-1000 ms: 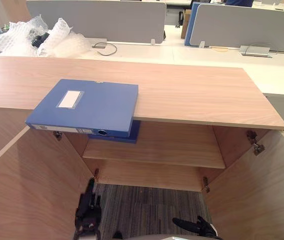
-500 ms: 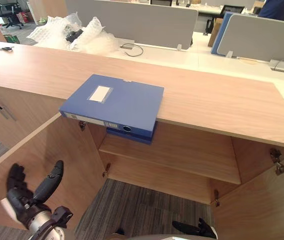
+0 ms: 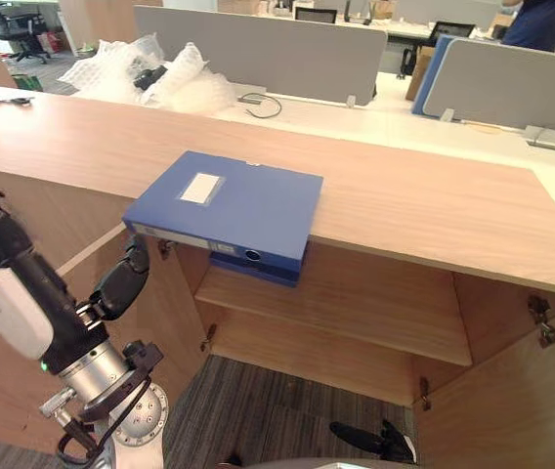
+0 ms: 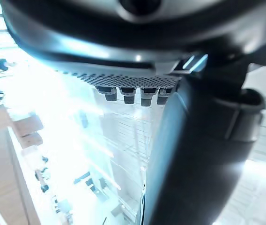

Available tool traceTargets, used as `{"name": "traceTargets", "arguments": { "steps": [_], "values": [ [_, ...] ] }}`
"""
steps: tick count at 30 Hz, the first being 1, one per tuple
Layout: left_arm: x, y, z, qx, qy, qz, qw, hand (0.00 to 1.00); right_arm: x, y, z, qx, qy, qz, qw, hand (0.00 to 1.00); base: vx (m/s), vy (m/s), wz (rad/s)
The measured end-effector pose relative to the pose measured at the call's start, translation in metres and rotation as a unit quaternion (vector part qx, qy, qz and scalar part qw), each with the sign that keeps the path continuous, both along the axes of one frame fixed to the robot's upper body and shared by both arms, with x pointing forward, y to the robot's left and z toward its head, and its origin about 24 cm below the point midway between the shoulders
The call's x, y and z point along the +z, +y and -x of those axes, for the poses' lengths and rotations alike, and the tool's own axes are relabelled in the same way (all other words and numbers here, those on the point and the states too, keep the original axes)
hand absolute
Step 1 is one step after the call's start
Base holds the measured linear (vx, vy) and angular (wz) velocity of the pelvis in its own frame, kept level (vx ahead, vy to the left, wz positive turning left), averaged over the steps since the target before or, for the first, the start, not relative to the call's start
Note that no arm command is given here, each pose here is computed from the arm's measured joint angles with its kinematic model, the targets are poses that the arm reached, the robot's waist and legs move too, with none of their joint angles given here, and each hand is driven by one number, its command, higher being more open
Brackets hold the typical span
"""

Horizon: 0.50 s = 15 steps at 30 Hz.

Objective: Walk over to the cabinet, pick up the folder, carry it to the office cabinet, place the folder inside the office cabinet, then close the office cabinet door

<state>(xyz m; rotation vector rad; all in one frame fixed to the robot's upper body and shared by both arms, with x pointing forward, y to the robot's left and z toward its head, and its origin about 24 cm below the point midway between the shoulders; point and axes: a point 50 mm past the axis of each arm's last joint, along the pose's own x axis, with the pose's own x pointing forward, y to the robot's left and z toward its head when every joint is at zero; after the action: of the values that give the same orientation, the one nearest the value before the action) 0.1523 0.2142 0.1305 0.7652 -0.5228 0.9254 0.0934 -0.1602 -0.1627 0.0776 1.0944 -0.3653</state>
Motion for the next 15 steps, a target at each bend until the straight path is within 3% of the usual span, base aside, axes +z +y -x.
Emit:
{"name": "traceTargets", "arguments": {
  "steps": [15],
  "values": [
    [-0.009,0.02,-0.011,-0.021,0.122,-0.185,0.975,1.0,-0.006,-0.029,0.015,0.016,0.039,0.021,0.999,1.0,-0.02,-0.001,-0.03]
  ]
}}
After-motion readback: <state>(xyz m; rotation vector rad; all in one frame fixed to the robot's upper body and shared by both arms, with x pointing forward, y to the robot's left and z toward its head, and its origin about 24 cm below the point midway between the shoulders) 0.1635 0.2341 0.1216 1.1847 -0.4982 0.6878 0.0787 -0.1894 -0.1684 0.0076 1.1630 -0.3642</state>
